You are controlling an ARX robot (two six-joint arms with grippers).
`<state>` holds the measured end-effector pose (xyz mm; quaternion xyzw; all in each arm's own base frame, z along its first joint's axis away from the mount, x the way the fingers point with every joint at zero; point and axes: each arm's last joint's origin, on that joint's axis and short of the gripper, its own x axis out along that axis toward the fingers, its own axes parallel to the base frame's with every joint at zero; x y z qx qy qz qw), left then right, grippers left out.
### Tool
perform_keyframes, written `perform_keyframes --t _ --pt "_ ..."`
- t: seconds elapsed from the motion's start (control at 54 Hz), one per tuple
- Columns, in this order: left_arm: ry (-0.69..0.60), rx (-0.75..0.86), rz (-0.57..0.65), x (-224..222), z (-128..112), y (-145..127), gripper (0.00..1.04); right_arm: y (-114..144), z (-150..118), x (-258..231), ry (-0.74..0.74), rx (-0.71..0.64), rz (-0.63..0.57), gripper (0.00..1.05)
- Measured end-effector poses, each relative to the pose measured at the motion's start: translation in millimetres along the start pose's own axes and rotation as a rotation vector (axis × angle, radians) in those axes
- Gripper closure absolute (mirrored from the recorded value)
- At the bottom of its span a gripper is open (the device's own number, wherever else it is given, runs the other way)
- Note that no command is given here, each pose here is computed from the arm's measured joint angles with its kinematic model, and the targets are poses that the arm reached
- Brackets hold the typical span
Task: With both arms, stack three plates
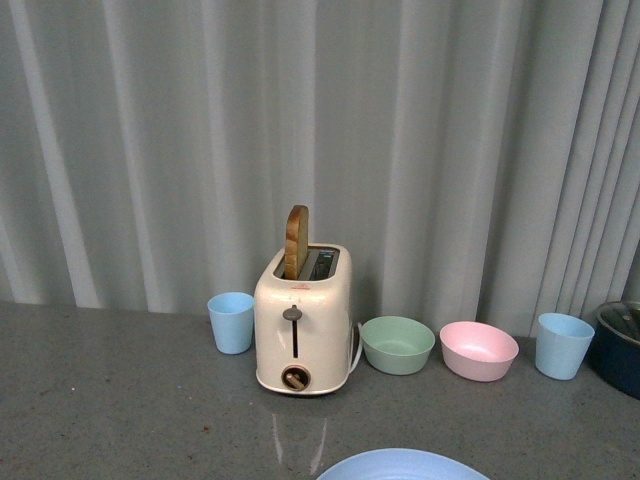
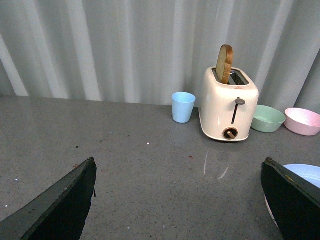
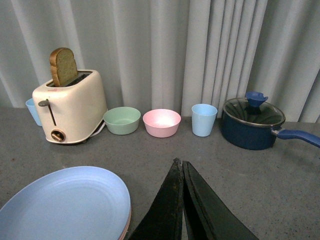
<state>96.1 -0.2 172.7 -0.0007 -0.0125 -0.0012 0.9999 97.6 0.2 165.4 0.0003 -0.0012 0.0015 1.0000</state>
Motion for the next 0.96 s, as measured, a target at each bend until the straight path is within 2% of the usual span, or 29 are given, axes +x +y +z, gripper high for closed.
perform_keyframes --t 0.111,0.148,0.222,0.352,0.481,0.962 --pt "0.000 0.000 0.000 0.0 0.0 0.0 0.07 0.0 0.0 0.0 0.000 -0.001 0.000 0.85" --pt "0.000 0.000 0.000 0.0 0.0 0.0 0.07 0.0 0.0 0.0 0.000 -0.001 0.000 0.74" --pt "0.000 0.000 0.000 0.0 0.0 0.0 0.07 0.0 0.0 0.0 0.000 -0.001 0.000 0.60" --pt "0.000 0.000 0.000 0.0 0.0 0.0 0.07 0.0 0.0 0.0 0.000 -0.001 0.000 0.26" --pt "0.000 0.000 0.000 0.0 0.0 0.0 0.07 0.0 0.0 0.0 0.000 -0.001 0.000 0.06" --pt "0.000 0.000 0.000 0.0 0.0 0.0 0.07 0.0 0.0 0.0 0.000 0.000 0.000 0.07"
